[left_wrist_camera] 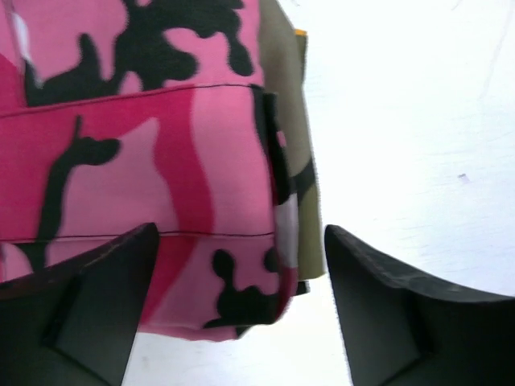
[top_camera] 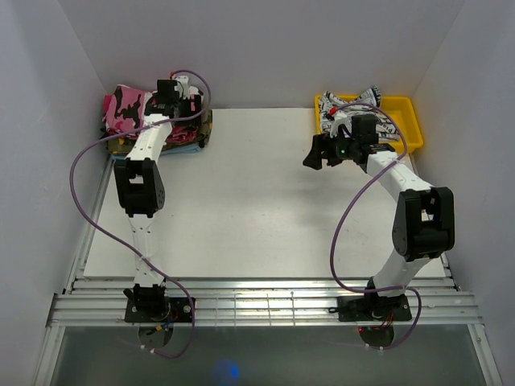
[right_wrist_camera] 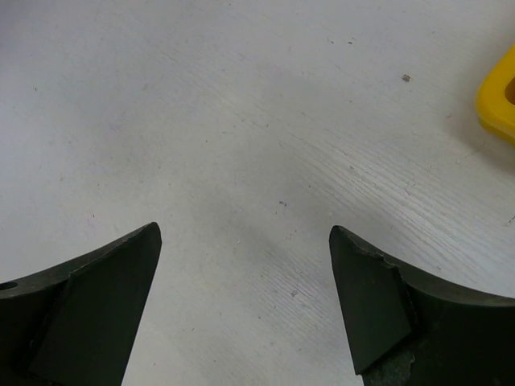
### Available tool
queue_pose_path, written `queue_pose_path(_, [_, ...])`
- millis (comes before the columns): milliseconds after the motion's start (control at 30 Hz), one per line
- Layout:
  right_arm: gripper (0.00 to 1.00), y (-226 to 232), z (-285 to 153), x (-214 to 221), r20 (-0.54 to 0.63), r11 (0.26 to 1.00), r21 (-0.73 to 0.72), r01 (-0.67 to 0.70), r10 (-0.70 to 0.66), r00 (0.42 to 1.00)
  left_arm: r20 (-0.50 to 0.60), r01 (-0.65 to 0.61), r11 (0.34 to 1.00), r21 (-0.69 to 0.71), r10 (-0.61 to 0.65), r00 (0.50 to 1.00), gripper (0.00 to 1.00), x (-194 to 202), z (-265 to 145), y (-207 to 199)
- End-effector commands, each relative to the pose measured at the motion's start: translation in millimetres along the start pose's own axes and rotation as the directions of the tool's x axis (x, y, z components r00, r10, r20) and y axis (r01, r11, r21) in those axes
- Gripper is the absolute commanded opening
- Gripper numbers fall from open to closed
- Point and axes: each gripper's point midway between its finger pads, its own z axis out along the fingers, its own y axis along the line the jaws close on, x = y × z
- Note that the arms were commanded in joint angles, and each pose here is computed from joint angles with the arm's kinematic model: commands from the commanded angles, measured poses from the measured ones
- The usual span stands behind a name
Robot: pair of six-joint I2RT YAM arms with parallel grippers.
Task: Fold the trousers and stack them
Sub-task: Neatly place the folded trousers to the corner
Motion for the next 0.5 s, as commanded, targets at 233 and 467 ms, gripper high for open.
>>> queue_pose_path(233, [0.9,-15,-62,-28,-0.006,0.989,0.118,0.093,-0.093,0.996,0.115,-0.043,0.977,0.21,0.02,0.993,0.98,-72,-142,-34])
queue_pose_path(467, [0.9,-32,-145,-2,-0.012,0.957,0.268,0.112,-0.112,0.994,-0.179,0.083,0.942,0.324,-0.025,0.984,0.98,62,-186,-41])
